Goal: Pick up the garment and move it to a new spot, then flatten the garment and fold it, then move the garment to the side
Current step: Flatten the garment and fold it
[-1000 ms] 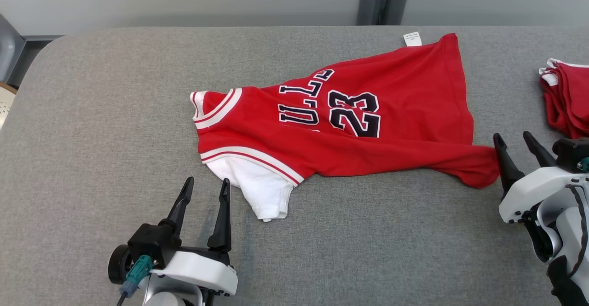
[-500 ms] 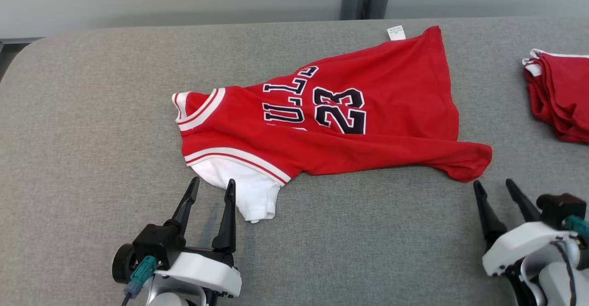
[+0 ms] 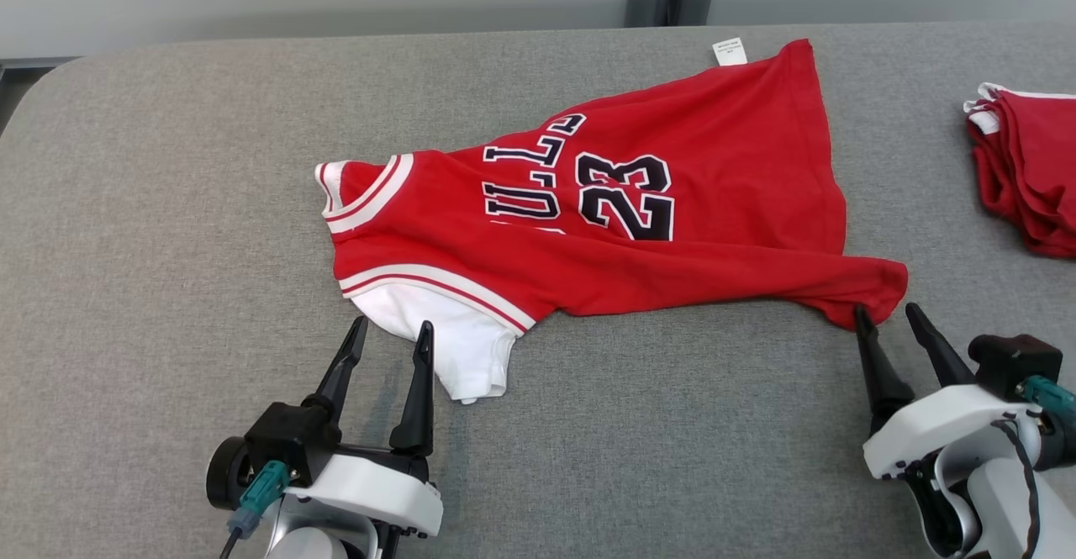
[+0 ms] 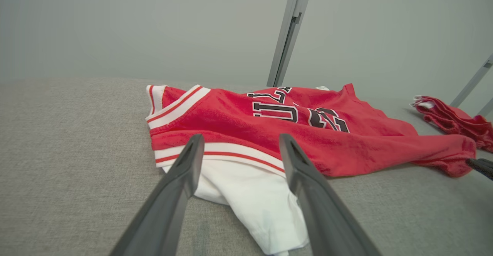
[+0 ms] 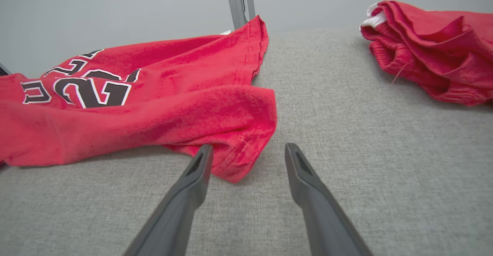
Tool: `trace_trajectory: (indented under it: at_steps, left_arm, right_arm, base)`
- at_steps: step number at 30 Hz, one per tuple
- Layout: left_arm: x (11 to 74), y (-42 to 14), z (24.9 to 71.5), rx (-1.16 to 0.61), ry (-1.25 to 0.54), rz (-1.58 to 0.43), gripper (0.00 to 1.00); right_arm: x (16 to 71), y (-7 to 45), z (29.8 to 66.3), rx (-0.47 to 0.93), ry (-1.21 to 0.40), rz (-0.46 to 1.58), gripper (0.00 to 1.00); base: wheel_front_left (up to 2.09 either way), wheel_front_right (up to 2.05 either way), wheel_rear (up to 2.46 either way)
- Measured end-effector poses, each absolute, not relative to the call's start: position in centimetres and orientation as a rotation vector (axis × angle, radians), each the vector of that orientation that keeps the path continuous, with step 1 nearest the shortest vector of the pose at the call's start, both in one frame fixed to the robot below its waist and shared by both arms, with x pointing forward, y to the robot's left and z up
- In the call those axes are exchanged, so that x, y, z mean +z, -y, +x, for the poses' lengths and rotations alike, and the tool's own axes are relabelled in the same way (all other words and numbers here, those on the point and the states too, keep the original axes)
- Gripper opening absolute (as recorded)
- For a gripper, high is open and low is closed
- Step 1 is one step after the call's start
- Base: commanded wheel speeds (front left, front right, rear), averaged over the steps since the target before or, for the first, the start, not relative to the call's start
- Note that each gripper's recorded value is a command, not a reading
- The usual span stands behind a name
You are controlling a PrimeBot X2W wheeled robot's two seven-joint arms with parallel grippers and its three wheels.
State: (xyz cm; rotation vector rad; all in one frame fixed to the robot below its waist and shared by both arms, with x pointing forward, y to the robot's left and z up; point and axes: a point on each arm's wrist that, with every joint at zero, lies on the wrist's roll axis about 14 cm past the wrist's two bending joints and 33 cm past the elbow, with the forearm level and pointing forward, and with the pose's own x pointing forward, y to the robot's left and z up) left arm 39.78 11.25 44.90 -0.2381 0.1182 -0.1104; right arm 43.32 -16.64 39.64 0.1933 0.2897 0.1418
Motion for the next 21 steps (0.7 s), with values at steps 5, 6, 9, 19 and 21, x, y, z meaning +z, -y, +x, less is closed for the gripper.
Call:
trace_trajectory:
  at_steps: [5, 6, 9, 19, 21]
  left_arm:
    - [44.9, -11.7, 39.8, -0.099, -0.118, -0.235, 1.00]
    - [44.9, -11.8, 39.8, -0.097, -0.118, -0.235, 1.00]
    - [44.9, -12.0, 39.8, -0.089, -0.116, -0.234, 1.00]
    - [44.9, -10.6, 40.0, -0.127, -0.118, -0.241, 1.00]
    - [44.9, -10.4, 40.0, -0.134, -0.121, -0.243, 1.00]
  right_arm:
    - [39.8, 16.3, 44.3, 0.149, -0.288, 0.184, 0.22]
    - [39.7, 16.1, 44.3, 0.155, -0.291, 0.183, 0.00]
    - [39.9, 15.8, 44.6, 0.169, -0.286, 0.174, 0.00]
    - [43.3, 19.9, 44.9, 0.174, -0.212, 0.027, 0.00]
    - [43.2, 20.2, 44.0, 0.180, -0.226, 0.013, 0.00]
  base:
    - [0.00, 0.00, 0.00]
    - [0.00, 0.00, 0.00]
    - [0.00, 0.00, 0.00]
    - [0.00, 0.00, 0.00]
    - [0.00, 0.00, 0.00]
